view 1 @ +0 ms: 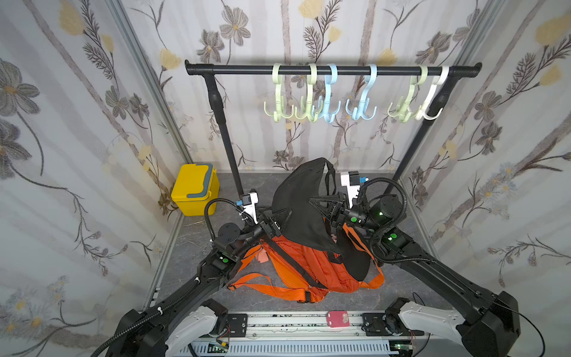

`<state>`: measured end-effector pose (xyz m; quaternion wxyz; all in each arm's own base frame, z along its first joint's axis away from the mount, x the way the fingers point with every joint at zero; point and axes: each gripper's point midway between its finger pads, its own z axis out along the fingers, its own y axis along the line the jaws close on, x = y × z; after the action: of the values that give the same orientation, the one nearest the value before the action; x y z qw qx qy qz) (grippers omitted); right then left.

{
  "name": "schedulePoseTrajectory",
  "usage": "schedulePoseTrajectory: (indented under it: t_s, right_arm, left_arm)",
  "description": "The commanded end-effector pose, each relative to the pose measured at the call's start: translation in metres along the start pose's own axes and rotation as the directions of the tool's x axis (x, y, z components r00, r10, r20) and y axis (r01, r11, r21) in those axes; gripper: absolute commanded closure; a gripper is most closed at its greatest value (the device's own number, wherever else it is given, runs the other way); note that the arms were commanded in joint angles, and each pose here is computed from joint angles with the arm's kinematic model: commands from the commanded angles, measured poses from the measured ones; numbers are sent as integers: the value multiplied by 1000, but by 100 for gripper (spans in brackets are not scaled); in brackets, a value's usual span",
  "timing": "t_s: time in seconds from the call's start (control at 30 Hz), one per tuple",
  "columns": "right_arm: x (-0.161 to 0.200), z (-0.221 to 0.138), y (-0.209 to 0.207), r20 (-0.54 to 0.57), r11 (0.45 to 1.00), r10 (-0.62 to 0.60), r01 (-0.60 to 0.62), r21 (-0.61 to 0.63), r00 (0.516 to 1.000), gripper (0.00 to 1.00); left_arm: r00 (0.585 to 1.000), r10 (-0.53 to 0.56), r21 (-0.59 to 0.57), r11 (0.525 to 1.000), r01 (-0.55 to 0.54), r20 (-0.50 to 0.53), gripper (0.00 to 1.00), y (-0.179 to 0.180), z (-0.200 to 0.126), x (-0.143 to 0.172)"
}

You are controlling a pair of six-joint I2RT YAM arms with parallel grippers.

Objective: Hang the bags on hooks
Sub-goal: Pick up the bag from the bag.

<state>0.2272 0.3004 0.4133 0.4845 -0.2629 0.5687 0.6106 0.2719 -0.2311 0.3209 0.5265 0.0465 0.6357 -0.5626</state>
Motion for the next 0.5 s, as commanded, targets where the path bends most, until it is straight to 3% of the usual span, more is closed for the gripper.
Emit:
schedulePoseTrajectory:
  t_s: [0.0, 0.03, 0.2, 0.23, 0.43, 0.47]
  right_arm:
    - [0, -3, -2, 15, 1000, 1, 0, -11, 1000, 100]
    - [3, -4, -7, 13, 1000, 11, -11, 0, 1000, 100]
    - [9, -11, -17, 14, 999, 15, -15, 44, 1000, 100]
    - [9, -12, -20, 16, 998, 10, -11, 61, 1000, 100]
    - [9, -22, -32, 11, 988, -22, 20, 152, 1000, 100]
    - [9, -24, -35, 7, 983, -31, 29, 179, 999, 95]
  left_arm:
    - [999, 2, 119, 993, -8, 46, 33, -28, 5, -17]
    - [999, 4, 124, 992, -8, 40, 47, -29, 6, -17]
    - [999, 21, 164, 986, -26, 32, 95, -37, 1, -14]
    - [999, 21, 164, 986, -26, 32, 100, -38, 0, -14]
    - [997, 74, 133, 988, -77, 33, 100, -43, -4, -20]
    - [996, 84, 127, 988, -88, 33, 100, -44, -5, -22]
